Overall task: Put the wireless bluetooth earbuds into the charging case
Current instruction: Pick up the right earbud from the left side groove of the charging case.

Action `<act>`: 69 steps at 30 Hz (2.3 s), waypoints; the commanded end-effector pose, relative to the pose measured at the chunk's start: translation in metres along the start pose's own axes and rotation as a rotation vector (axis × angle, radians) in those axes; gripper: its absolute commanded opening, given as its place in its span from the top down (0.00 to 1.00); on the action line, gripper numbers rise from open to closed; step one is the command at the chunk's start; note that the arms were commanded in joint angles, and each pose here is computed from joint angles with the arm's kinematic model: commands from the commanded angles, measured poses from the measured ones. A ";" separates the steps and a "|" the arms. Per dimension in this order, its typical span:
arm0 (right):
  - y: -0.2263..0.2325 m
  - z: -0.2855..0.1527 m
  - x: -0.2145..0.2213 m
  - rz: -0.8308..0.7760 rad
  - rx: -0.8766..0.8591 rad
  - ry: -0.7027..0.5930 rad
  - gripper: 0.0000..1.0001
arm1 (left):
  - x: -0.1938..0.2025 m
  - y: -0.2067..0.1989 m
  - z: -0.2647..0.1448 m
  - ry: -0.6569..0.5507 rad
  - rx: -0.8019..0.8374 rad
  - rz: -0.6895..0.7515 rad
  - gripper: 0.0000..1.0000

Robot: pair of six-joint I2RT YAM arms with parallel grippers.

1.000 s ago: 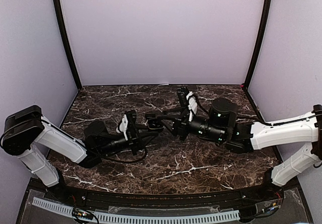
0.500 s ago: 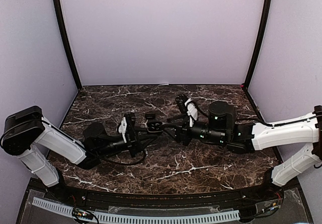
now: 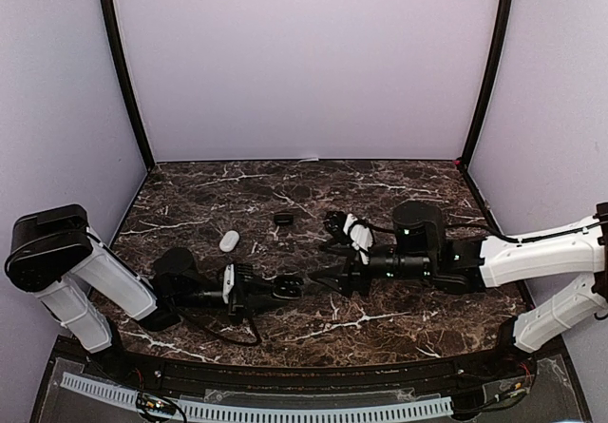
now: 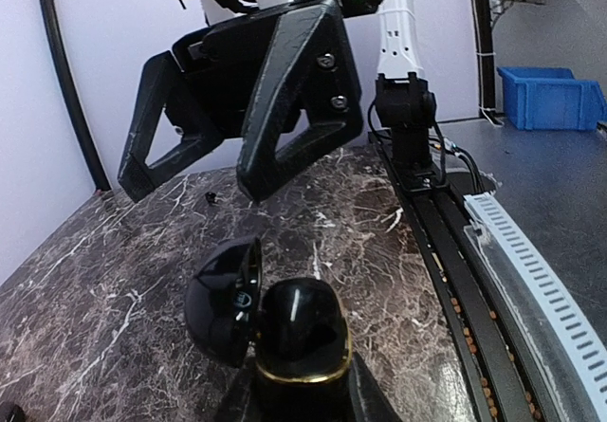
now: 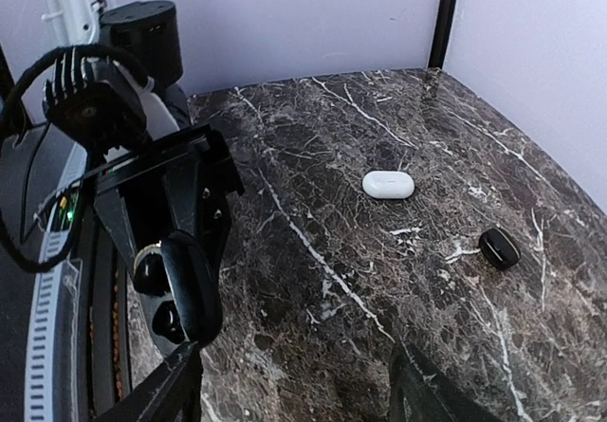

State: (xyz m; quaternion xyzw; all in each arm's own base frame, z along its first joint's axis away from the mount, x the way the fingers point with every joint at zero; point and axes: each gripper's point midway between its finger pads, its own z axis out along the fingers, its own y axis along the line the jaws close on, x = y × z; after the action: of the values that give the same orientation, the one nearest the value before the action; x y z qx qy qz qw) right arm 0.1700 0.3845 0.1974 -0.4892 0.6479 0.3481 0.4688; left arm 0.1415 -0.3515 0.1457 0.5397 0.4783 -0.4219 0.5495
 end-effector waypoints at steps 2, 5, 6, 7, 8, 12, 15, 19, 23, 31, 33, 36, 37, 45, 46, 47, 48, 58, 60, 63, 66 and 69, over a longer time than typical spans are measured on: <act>0.016 -0.018 0.003 -0.191 -0.074 -0.012 0.36 | 0.004 -0.024 -0.005 -0.024 0.106 0.124 0.91; 0.022 -0.019 0.012 -0.245 -0.109 0.027 0.42 | 0.011 -0.031 -0.007 -0.014 0.138 0.150 0.91; 0.023 -0.018 0.014 -0.256 -0.111 0.042 0.43 | 0.012 -0.032 -0.007 -0.013 0.143 0.157 0.92; 0.024 -0.016 0.016 -0.271 -0.114 0.054 0.45 | 0.015 -0.034 -0.007 -0.008 0.150 0.161 0.92; 0.027 -0.014 0.019 -0.288 -0.119 0.062 0.46 | 0.016 -0.035 -0.007 -0.005 0.156 0.166 0.91; 0.039 -0.009 0.023 -0.365 -0.132 0.054 0.46 | 0.023 -0.036 -0.009 0.012 0.156 0.194 0.91; 0.045 -0.008 0.023 -0.406 -0.144 0.041 0.46 | 0.027 -0.037 -0.009 0.029 0.159 0.210 0.91; 0.046 -0.008 0.023 -0.440 -0.150 0.044 0.46 | 0.033 -0.034 -0.009 0.054 0.145 0.226 0.91; 0.051 -0.007 0.026 -0.489 -0.173 0.050 0.50 | 0.038 -0.029 -0.009 0.078 0.115 0.220 0.91; 0.054 -0.002 0.028 -0.522 -0.167 0.071 0.54 | 0.045 -0.021 -0.008 0.106 0.084 0.191 0.91; 0.056 -0.001 0.027 -0.532 -0.168 0.072 0.56 | 0.047 -0.022 -0.008 0.108 0.087 0.191 0.91; 0.060 -0.001 0.024 -0.542 -0.181 0.071 0.58 | 0.049 -0.020 -0.008 0.113 0.083 0.196 0.91; 0.062 -0.001 0.022 -0.546 -0.188 0.066 0.59 | 0.049 -0.020 -0.008 0.114 0.081 0.197 0.91; 0.074 0.004 0.022 -0.561 -0.242 0.064 0.62 | 0.054 -0.016 -0.005 0.142 0.070 0.197 0.91; 0.074 0.005 0.022 -0.567 -0.246 0.070 0.63 | 0.056 -0.014 -0.004 0.158 0.071 0.188 0.91; 0.075 0.007 0.024 -0.576 -0.247 0.081 0.64 | 0.058 -0.014 -0.002 0.170 0.077 0.178 0.91; 0.076 0.009 0.025 -0.586 -0.252 0.090 0.65 | 0.059 -0.013 0.000 0.180 0.080 0.166 0.91; 0.073 0.019 0.027 -0.704 -0.253 0.177 0.69 | 0.058 -0.008 0.007 0.243 0.098 0.087 0.91; 0.071 0.022 0.028 -0.722 -0.250 0.199 0.70 | 0.056 -0.008 0.006 0.242 0.098 0.082 0.91; 0.070 0.026 0.030 -0.751 -0.241 0.224 0.71 | 0.056 -0.009 0.006 0.247 0.101 0.072 0.91; 0.070 0.031 0.032 -0.776 -0.237 0.245 0.71 | 0.054 -0.010 0.006 0.245 0.110 0.065 0.91; 0.070 0.035 0.034 -0.797 -0.233 0.255 0.72 | 0.052 -0.012 0.005 0.234 0.115 0.062 0.91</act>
State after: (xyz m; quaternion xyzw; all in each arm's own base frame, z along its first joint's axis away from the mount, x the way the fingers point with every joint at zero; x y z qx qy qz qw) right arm 0.1085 0.4185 0.1525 -0.7802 0.4313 0.1695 0.4202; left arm 0.1410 -0.3526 0.0783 0.6357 0.5055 -0.3519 0.4653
